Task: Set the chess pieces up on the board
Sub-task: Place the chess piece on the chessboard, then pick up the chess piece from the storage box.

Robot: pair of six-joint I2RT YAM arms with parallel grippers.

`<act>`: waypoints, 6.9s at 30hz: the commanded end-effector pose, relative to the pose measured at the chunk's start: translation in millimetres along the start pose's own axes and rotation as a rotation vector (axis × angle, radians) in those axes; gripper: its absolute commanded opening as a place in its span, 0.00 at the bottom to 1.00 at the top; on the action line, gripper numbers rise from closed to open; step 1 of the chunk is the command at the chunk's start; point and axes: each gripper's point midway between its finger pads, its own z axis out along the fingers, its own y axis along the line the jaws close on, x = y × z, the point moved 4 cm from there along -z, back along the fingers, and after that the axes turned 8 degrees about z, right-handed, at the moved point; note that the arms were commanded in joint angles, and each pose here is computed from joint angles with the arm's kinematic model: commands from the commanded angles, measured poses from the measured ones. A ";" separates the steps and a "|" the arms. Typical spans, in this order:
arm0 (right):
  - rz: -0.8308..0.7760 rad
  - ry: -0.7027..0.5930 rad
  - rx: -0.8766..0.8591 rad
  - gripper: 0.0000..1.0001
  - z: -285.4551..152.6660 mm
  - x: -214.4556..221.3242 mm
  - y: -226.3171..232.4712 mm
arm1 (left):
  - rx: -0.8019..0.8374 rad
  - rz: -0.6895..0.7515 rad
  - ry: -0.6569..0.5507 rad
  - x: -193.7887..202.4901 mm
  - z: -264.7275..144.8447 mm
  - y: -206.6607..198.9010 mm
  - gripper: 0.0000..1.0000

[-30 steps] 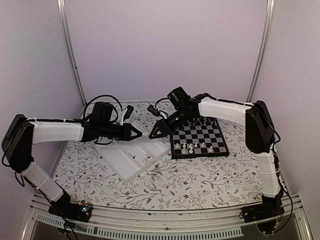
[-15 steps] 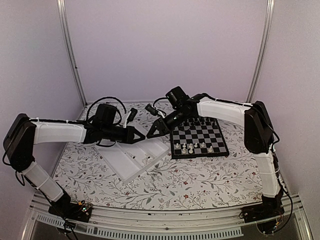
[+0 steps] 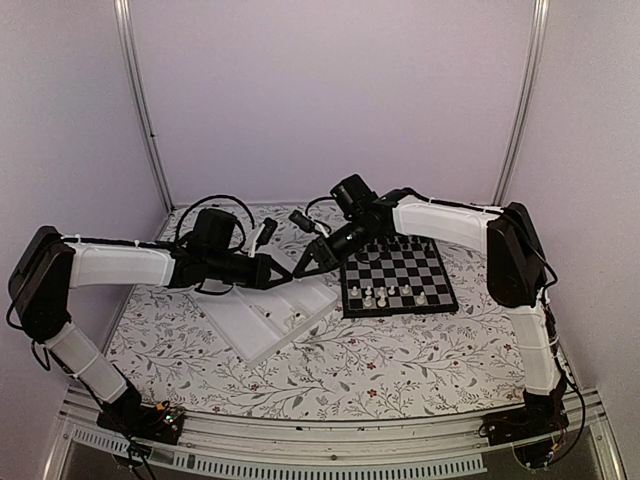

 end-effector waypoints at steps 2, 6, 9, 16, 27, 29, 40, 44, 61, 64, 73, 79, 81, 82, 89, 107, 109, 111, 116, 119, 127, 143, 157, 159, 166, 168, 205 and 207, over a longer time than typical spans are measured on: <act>0.015 0.009 0.040 0.35 11.3 3.5 -11.4 | 0.027 0.021 -0.029 -10.5 1.1 -9.5 0.05; 0.017 0.013 0.040 0.32 12.5 5.5 -11.3 | 0.025 0.020 -0.028 -9.8 0.9 -9.2 0.05; 0.018 0.017 0.022 0.26 12.4 6.0 -9.6 | 0.025 0.020 -0.033 -10.6 0.8 -9.8 0.05; 0.017 0.028 -0.021 0.11 14.3 8.3 -5.2 | 0.021 0.021 -0.040 -11.6 2.7 -9.9 0.05; -0.097 0.007 0.184 0.00 -48.4 5.9 -36.8 | -0.063 0.124 0.003 -24.8 -14.0 -12.6 0.33; -0.127 0.004 0.259 0.00 -83.0 5.6 -46.1 | -0.087 0.177 0.010 -32.2 -21.6 -14.3 0.34; -0.479 0.472 0.736 0.00 -193.5 102.5 -64.6 | -0.269 0.372 -0.044 -110.5 -67.6 -28.6 0.39; -0.501 0.691 0.858 0.00 -217.0 141.9 -79.4 | -0.469 0.386 -0.085 -145.4 -86.0 -17.4 0.51; -0.474 0.892 0.870 0.00 -207.8 170.5 -117.1 | -0.427 0.385 -0.259 -137.7 -115.7 5.2 0.99; -0.469 0.887 0.858 0.00 -201.6 166.9 -122.8 | -0.428 0.399 -0.268 -135.6 -118.6 3.6 0.99; -0.448 0.883 0.817 0.03 -189.6 162.2 -131.3 | -0.401 0.396 -0.223 -125.6 -107.8 8.0 0.99; -0.437 0.882 0.810 0.03 -183.3 160.0 -137.7 | -0.397 0.393 -0.215 -124.2 -106.9 8.3 0.99; -0.437 0.881 0.810 0.04 -182.8 158.7 -138.7 | -0.393 0.394 -0.214 -123.9 -106.0 8.5 0.99; -0.437 0.882 0.811 0.04 -182.3 158.3 -139.3 | -0.391 0.391 -0.212 -123.2 -105.4 8.5 0.99; -0.428 0.893 0.804 0.05 -180.0 161.0 -142.3 | -0.377 0.387 -0.202 -121.8 -101.7 9.1 0.99; -0.422 0.921 0.820 0.11 -177.0 164.4 -152.4 | -0.348 0.388 -0.181 -118.1 -95.9 8.8 0.99; -0.426 0.915 0.830 0.14 -177.5 162.6 -153.1 | -0.342 0.386 -0.178 -117.5 -94.7 8.8 0.99; -0.430 0.908 0.834 0.16 -177.5 160.9 -153.2 | -0.338 0.384 -0.175 -116.8 -93.3 9.4 0.99; -0.427 0.901 0.833 0.19 -176.0 161.1 -153.4 | -0.329 0.380 -0.167 -115.8 -91.2 9.7 0.99; -0.425 0.896 0.834 0.20 -176.3 160.5 -152.9 | -0.330 0.379 -0.165 -115.4 -90.6 10.0 0.99; -0.441 0.809 0.850 0.42 -194.7 147.0 -121.8 | -0.383 0.370 -0.195 -120.8 -97.5 13.2 0.99; -0.588 -0.131 1.215 0.99 -326.0 40.2 -23.4 | -0.871 0.362 -0.395 -150.5 -173.8 29.6 0.99; -0.459 -0.259 0.734 0.59 -265.5 77.5 -41.1 | -0.486 0.267 0.193 -52.4 -53.2 93.2 0.44; -0.437 -0.243 0.692 0.56 -257.0 79.1 -46.9 | -0.451 0.224 0.238 -44.2 -39.7 107.8 0.37; -0.396 -0.207 0.592 0.50 -239.3 80.0 -56.5 | -0.440 0.143 0.330 -27.1 -13.2 149.8 0.35; -0.385 -0.199 0.578 0.49 -236.3 81.1 -59.1 | -0.450 0.136 0.346 -24.7 -11.5 158.1 0.34; -0.336 -0.148 0.535 0.49 -220.2 87.4 -75.3 | -0.355 0.058 0.430 6.0 18.3 186.0 0.08; -0.341 -0.147 0.521 0.49 -217.0 86.5 -72.0 | -0.361 0.053 0.428 8.4 15.6 184.9 0.06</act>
